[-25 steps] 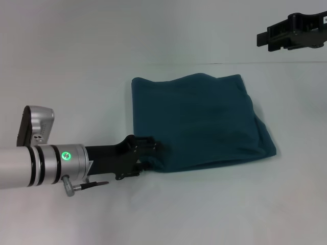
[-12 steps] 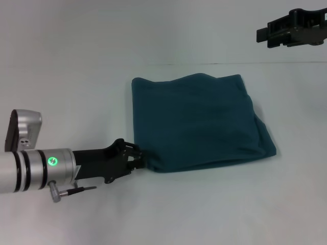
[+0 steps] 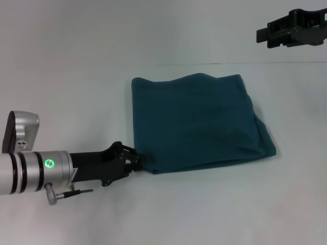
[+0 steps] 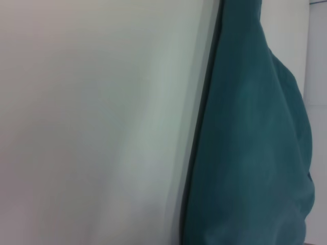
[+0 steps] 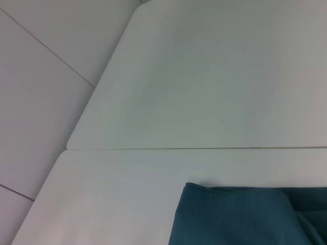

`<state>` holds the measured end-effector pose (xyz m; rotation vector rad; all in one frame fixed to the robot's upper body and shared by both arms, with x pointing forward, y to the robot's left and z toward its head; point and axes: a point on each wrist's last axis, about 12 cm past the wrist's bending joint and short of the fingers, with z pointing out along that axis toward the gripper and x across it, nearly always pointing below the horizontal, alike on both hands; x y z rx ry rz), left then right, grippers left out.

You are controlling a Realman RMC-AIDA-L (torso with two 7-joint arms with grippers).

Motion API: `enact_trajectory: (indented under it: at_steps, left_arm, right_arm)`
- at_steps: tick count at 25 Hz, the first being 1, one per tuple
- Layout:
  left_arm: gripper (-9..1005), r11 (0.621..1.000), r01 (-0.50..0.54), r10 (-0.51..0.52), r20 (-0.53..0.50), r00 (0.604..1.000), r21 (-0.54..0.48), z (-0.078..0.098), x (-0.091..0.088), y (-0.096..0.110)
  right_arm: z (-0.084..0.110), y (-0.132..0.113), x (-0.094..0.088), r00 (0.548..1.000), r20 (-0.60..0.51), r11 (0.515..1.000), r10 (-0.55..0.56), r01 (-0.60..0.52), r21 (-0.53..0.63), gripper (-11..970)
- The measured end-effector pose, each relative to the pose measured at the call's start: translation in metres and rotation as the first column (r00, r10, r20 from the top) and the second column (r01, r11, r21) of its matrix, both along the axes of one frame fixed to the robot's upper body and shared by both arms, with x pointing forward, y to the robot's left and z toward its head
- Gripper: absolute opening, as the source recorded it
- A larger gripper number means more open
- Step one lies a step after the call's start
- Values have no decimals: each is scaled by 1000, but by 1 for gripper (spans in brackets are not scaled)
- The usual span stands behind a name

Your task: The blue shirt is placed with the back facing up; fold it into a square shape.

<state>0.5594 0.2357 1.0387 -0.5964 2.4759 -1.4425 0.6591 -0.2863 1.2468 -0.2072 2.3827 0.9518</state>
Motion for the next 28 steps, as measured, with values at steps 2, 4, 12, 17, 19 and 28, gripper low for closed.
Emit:
enact_trajectory:
  at_steps: [2,4,12,17,19,28]
  left_arm:
    - [116,1000,2,-2,-4,1000,1,-1,-1,0]
    - [170,1000,1,-1,-9,1000,0,-2,-2,0]
    - [472,1000,-4,5,-18,1000,11,-5,-5,2]
    - [626,1000,-12,12,-21,1000,15,-7,-3,-3]
    - [650,1000,-12,12,-20,1000,18,-7,0,-7]
    - [686,998,2,-1,-18,1000,56,-7,8,-16]
  right_arm:
    - [0,0,0,1000,-1,1000,1,-1,0,417]
    - [0,0,0,1000,-2,1000,1,-1,1,417]
    - [-1,1,-1,1000,-5,1000,3,-3,3,417]
    - [-2,2,-1,1000,-7,1000,4,-3,5,418]
    - [-2,2,-1,1000,-7,1000,4,-4,5,419]
    - [-2,2,-1,1000,-10,1000,3,-3,13,418]
